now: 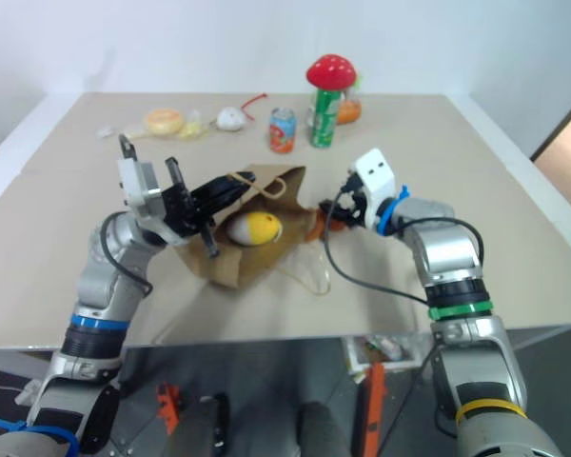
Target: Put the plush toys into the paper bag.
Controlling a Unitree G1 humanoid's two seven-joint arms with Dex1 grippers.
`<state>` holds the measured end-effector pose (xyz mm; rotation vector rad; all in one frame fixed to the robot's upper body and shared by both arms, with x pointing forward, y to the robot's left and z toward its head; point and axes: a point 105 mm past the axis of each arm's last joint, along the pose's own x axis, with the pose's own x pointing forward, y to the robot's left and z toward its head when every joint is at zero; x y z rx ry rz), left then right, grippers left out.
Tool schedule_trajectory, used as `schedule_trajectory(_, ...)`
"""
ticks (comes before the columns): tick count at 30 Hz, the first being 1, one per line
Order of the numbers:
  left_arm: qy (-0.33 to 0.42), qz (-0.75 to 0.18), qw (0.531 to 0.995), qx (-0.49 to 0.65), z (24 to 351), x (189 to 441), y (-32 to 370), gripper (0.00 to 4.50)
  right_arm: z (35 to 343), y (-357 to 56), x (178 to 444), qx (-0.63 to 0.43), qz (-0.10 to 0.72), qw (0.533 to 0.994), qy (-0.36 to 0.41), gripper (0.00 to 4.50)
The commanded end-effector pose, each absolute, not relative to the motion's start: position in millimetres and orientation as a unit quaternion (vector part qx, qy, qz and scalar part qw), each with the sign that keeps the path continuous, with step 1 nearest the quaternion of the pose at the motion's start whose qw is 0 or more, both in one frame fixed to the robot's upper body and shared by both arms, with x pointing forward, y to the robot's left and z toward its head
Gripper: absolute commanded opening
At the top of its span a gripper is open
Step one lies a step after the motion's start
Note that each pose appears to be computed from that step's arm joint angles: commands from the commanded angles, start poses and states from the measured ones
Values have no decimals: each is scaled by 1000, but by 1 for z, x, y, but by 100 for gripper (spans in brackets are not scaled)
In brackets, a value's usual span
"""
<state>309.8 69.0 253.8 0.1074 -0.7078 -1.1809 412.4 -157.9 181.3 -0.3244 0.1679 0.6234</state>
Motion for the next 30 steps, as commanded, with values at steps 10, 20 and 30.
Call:
schedule_trajectory(10,-349,-537,766,59,265,304,71,0,158,-149,418,-125,280,942,137,325)
schedule_trajectory(20,-349,-535,767,58,265,305,70,0,166,-158,414,-123,268,947,130,10)
schedule_trajectory(30,-349,-535,768,59,266,305,72,0,251,-191,355,-127,351,926,48,10)
